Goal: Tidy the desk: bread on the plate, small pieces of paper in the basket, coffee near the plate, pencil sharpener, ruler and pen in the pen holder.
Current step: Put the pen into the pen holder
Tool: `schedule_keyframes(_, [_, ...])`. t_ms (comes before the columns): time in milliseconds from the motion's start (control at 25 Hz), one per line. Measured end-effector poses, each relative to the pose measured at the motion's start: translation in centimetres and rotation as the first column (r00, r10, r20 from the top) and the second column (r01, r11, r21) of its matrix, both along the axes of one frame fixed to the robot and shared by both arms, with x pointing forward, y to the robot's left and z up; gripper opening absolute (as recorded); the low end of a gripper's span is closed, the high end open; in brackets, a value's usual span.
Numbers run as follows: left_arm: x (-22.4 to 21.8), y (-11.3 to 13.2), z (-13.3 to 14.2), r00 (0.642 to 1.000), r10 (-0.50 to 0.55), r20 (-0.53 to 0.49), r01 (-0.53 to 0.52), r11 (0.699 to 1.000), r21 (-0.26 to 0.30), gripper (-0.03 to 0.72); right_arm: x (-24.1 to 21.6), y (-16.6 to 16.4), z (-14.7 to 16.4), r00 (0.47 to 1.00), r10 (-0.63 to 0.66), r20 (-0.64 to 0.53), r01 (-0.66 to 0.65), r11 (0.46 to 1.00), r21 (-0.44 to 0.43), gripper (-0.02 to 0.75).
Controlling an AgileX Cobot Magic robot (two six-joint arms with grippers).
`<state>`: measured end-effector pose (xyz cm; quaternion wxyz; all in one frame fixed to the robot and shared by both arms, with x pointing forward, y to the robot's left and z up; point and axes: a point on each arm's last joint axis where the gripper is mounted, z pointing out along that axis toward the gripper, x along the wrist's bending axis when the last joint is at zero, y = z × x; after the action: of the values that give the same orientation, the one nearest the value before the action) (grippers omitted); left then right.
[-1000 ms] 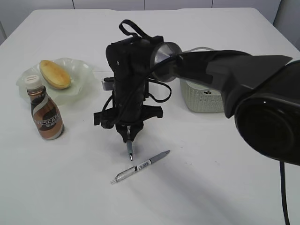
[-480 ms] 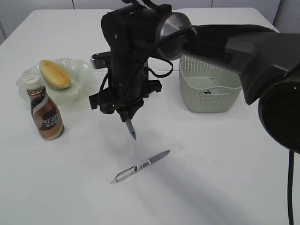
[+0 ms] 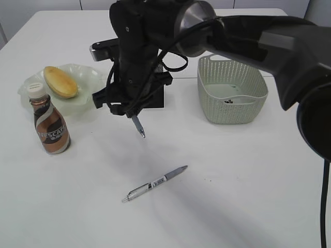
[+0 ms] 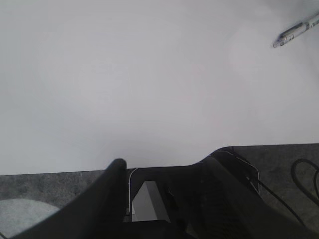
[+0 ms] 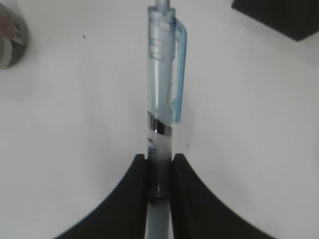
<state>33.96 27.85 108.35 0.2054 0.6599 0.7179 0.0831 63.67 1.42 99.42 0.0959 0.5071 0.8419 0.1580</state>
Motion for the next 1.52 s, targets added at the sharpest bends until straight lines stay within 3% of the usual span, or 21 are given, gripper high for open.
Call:
schedule_keyframes(320, [0.0,0.0,0.0,1.000,0.000,-0.002,0.000,1.000,0.000,0.361,1.0,0.8,0.6,0.986,0.086,0.146,-0.095,0.994,0.052,0.080])
schedule_keyframes(520, [0.0,0.0,0.0,1.000,0.000,-0.002,0.000,1.000,0.000,0.361,2.1,1.4,1.5,0.944,0.125,0.306,-0.157,0.984,0.083,0.080])
schedule_keyframes(960, [0.0,0.0,0.0,1.000,0.000,-0.001,0.000,1.000,0.004,0.361,2.7,2.2,6.1,0.774,0.131,0.619,-0.292,0.942,0.166,0.080])
schedule_keyframes(1280, [0.0,0.1,0.0,1.000,0.001,0.000,-0.001,1.000,0.011,0.361,-0.6,0.5,4.5,0.634,0.096,0.767,-0.413,0.881,0.231,0.080])
schedule_keyframes(1440, [0.0,0.1,0.0,1.000,0.002,0.001,-0.002,1.000,0.015,0.361,-2.8,-1.8,4.3,0.529,0.015,0.848,-0.475,0.834,0.282,0.080])
schedule_keyframes(1520, [0.0,0.1,0.0,1.000,0.002,0.001,-0.002,1.000,0.016,0.361,-3.1,-2.7,4.0,0.510,-0.023,0.860,-0.474,0.827,0.303,0.080])
